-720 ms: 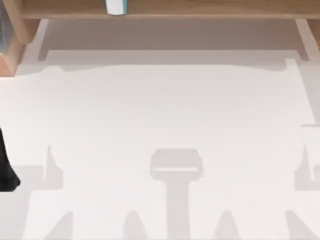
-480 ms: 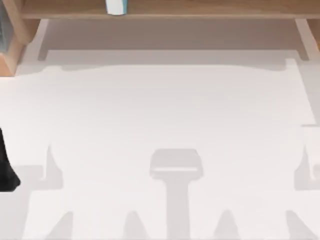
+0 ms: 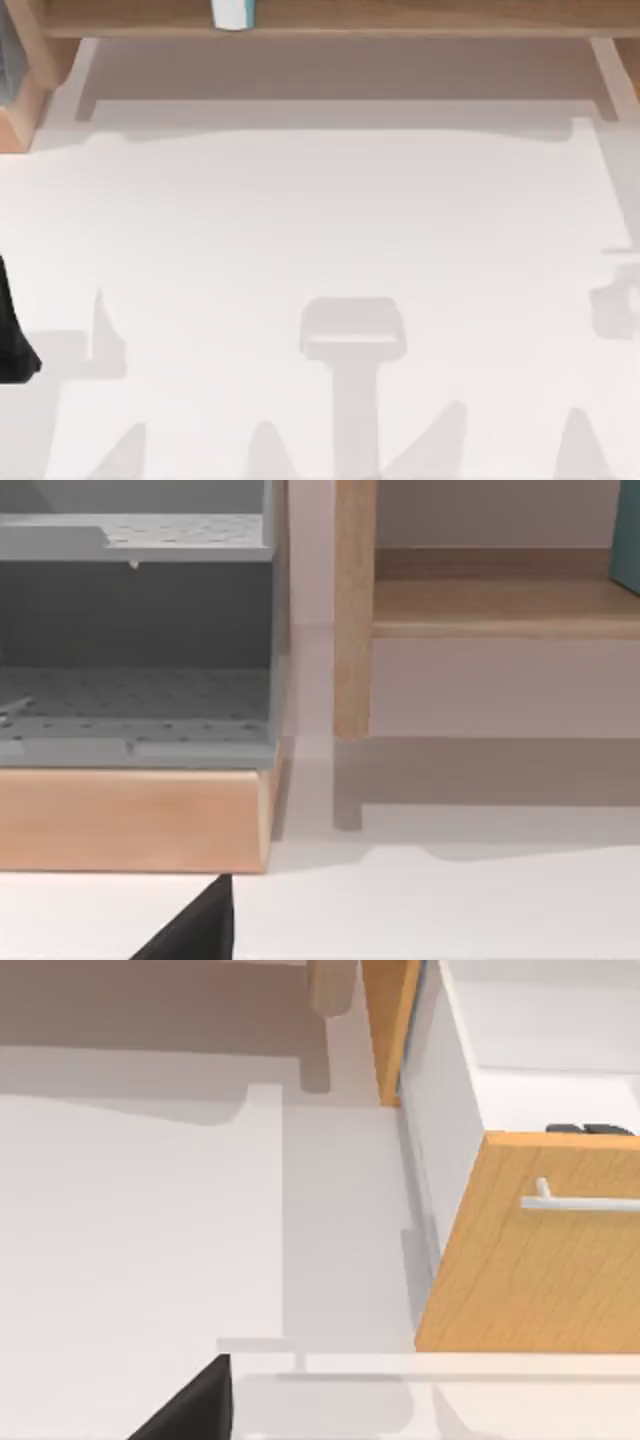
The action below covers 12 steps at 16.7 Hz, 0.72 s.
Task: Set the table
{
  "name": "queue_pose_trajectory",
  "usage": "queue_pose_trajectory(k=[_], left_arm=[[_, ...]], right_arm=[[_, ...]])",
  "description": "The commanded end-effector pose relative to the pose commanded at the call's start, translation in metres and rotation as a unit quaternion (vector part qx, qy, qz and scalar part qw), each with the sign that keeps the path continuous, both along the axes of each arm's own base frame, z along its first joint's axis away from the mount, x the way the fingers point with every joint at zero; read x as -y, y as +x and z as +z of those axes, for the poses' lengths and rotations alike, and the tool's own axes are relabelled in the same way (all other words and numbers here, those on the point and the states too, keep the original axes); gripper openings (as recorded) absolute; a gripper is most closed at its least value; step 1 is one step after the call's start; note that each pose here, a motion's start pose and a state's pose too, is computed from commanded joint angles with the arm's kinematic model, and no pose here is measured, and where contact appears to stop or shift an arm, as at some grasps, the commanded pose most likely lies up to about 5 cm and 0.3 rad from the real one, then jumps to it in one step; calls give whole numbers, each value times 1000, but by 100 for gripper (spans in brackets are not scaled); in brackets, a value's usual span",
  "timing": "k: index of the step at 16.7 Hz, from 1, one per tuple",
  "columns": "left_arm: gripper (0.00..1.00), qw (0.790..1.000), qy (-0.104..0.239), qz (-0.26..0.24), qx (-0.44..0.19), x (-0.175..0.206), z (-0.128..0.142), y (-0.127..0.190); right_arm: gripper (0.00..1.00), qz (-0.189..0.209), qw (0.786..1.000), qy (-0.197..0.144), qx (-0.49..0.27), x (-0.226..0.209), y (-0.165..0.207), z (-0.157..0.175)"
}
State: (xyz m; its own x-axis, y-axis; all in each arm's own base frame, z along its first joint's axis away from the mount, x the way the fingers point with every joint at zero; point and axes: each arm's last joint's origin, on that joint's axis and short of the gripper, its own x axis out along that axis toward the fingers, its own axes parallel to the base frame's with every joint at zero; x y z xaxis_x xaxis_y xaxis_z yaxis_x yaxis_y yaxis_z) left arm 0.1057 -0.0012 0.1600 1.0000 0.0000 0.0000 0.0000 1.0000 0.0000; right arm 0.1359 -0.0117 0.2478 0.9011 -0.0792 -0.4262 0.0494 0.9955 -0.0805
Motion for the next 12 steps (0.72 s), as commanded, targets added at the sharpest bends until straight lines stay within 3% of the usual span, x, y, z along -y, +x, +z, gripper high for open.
queue_pose_trajectory(k=[3,6,9,12], left_arm=[[100,1000,0,0,0,0,0,0],[100,1000,0,0,0,0,0,0],[100,1000,0,0,0,0,0,0],[100,1000,0,0,0,0,0,0]], right_arm=[[100,-16,995,-10,-102,13,44,43],[100,-28,978,-14,-204,37,111,70],[100,-31,954,-9,-299,72,185,68],[100,-23,926,1,-377,110,250,41]])
